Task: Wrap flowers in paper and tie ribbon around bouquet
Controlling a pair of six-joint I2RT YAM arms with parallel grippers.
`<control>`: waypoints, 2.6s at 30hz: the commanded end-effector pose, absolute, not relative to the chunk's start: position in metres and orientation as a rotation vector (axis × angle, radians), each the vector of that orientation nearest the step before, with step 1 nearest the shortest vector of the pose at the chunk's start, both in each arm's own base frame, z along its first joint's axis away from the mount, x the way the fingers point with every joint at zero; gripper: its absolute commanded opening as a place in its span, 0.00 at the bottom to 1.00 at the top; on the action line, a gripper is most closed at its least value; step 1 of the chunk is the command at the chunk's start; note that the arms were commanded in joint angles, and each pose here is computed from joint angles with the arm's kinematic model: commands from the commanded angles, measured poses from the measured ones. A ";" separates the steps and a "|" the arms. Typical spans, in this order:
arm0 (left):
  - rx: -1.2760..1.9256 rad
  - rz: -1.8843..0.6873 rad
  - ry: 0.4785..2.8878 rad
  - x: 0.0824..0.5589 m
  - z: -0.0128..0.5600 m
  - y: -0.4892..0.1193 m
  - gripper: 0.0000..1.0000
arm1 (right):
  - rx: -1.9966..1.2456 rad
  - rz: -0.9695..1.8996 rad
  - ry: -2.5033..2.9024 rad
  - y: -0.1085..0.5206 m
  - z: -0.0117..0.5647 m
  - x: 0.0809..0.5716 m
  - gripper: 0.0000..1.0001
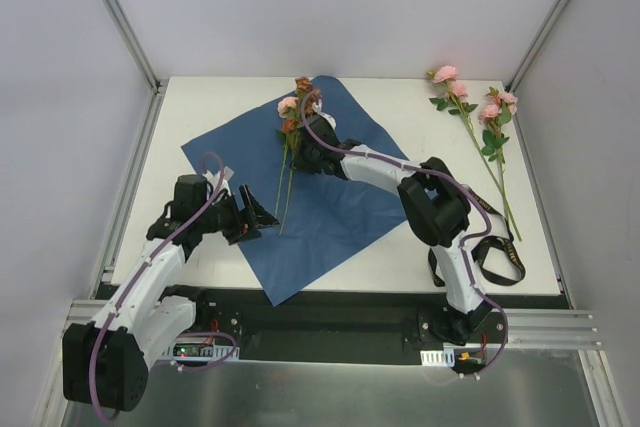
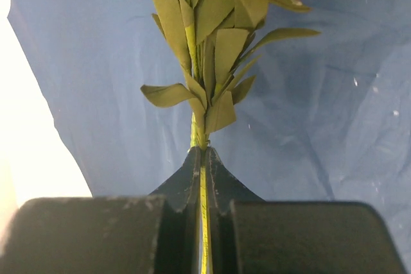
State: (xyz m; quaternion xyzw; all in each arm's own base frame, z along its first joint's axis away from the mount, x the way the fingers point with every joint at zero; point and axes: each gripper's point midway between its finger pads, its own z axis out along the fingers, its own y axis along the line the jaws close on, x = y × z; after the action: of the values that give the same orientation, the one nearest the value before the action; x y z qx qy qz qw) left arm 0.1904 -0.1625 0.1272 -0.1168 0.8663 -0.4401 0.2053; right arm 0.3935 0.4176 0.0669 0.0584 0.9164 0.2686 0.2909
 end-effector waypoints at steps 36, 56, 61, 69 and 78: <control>-0.388 -1.272 2.490 0.188 0.081 -0.166 0.68 | 0.030 0.744 2.349 0.426 0.073 0.441 0.22; -0.229 -1.335 2.397 0.196 0.116 -0.175 0.84 | -0.180 0.495 2.288 0.302 0.162 0.429 0.54; -0.103 -1.392 2.401 0.200 0.138 -0.198 0.85 | -0.064 0.188 2.361 0.131 0.169 0.437 0.59; 0.294 -1.542 2.383 0.193 0.187 -0.267 0.85 | 0.336 0.046 2.414 -0.090 0.141 0.412 0.56; 0.430 -1.702 2.470 0.177 0.169 -0.283 0.84 | 0.467 -0.041 2.576 -0.160 0.081 0.415 0.37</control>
State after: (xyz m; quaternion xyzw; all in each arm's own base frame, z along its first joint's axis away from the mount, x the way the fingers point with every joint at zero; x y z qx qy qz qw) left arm 0.1846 -0.2787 0.1642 0.1090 0.8332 -0.5366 0.0779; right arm 0.4075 -0.1554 0.0883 0.1982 0.9398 -0.0246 0.2773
